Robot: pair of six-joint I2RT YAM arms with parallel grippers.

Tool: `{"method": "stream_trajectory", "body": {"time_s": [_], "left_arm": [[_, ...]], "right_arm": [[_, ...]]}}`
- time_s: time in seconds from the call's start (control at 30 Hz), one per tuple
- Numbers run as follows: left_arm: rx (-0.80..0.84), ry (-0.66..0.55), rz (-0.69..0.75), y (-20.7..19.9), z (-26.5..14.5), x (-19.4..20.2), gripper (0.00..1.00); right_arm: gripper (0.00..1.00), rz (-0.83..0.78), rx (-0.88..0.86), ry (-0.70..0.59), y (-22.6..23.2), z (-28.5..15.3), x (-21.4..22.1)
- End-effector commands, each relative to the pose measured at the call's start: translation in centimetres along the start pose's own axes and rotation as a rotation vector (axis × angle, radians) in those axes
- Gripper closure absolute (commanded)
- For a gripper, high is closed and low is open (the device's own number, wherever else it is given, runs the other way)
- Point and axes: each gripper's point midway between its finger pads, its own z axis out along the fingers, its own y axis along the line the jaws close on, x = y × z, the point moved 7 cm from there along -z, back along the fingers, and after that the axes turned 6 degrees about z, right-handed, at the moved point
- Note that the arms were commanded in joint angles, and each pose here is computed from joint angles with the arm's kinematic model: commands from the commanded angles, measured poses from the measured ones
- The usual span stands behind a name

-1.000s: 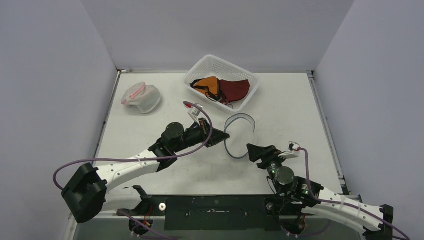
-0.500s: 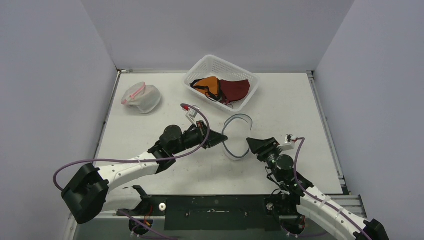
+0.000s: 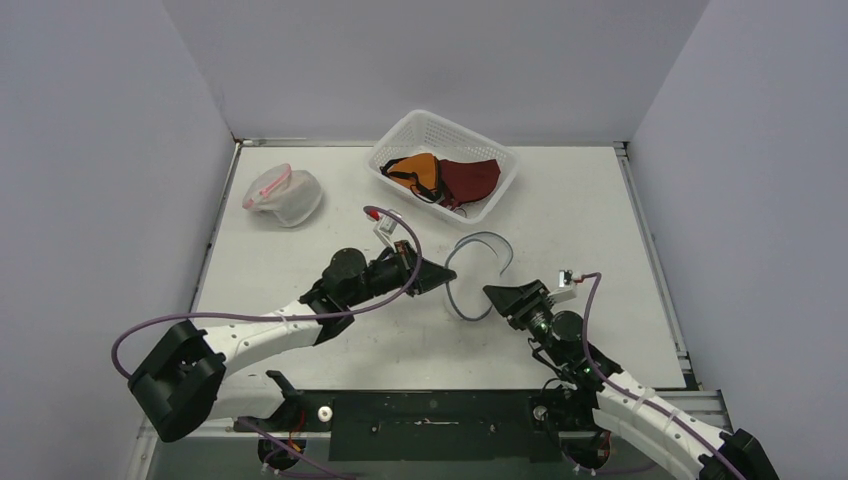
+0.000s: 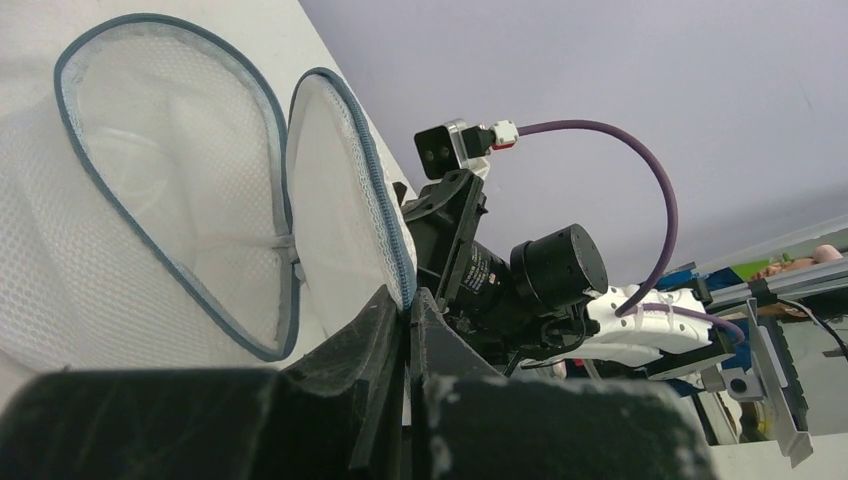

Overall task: Unzip the laundry bag and remove the bra
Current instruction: Close the laundry bag at the center of the board.

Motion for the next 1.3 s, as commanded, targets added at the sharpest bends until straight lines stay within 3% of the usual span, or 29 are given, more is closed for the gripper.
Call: {"method": "stream_trajectory", "body": {"time_s": [0.0, 0.23, 0.33, 0.37, 0.4, 0.47, 0.63, 0.67, 0.83, 1.07, 1.13, 1.27], "left_arm": [[0.098, -0.051, 0.015, -2.0, 1.0, -1.9, 1.00], [0.083, -0.049, -0.001, -1.5, 0.8, -1.6, 1.00], [0.034, -0.057, 0.012, -1.0, 0.2, -1.7, 0.97], [0.011, -0.059, 0.016, -0.8, -0.1, -1.8, 0.89], [-0.017, -0.062, 0.020, -0.5, -0.4, -2.0, 0.67], [-0.125, -0.043, 0.020, 0.5, -1.4, -1.9, 0.41], [-0.390, -0.107, 0.073, 1.9, -5.3, -2.6, 0.06], [-0.440, -0.132, 0.077, 2.1, -6.2, -2.8, 0.03], [-0.620, -0.239, 0.104, 2.4, -11.2, -3.4, 0.04], [-0.726, -0.404, 0.136, 2.1, -16.3, -4.0, 0.04], [-0.734, -0.429, 0.141, 1.9, -17.1, -4.1, 0.04], [-0.738, -0.391, 0.148, 2.2, -16.8, -3.7, 0.04]], "right_arm": [[0.60, 0.017, -0.045, 0.018, 0.6, 0.3, 0.2], [0.92, -0.024, -0.044, 0.045, 1.2, 0.6, 0.2], [0.95, -0.096, -0.018, 0.037, 2.0, 0.4, -0.4], [0.95, -0.125, -0.011, 0.041, 2.5, 0.2, -0.7], [0.95, -0.160, 0.002, 0.045, 2.9, -0.1, -0.9], [0.95, -0.236, 0.009, 0.049, 4.3, -0.5, -1.7], [0.95, -0.401, 0.008, 0.177, 8.3, -0.5, -2.2], [0.95, -0.423, -0.009, 0.212, 9.0, -0.4, -2.1], [0.95, -0.481, -0.183, 0.361, 12.9, -0.1, -1.1], [0.95, -0.467, -0.480, 0.569, 18.3, -0.9, 2.6], [0.95, -0.467, -0.409, 0.583, 16.8, -0.2, 3.0], [0.95, -0.498, -0.069, 0.529, 9.4, 0.9, 2.4]]}}
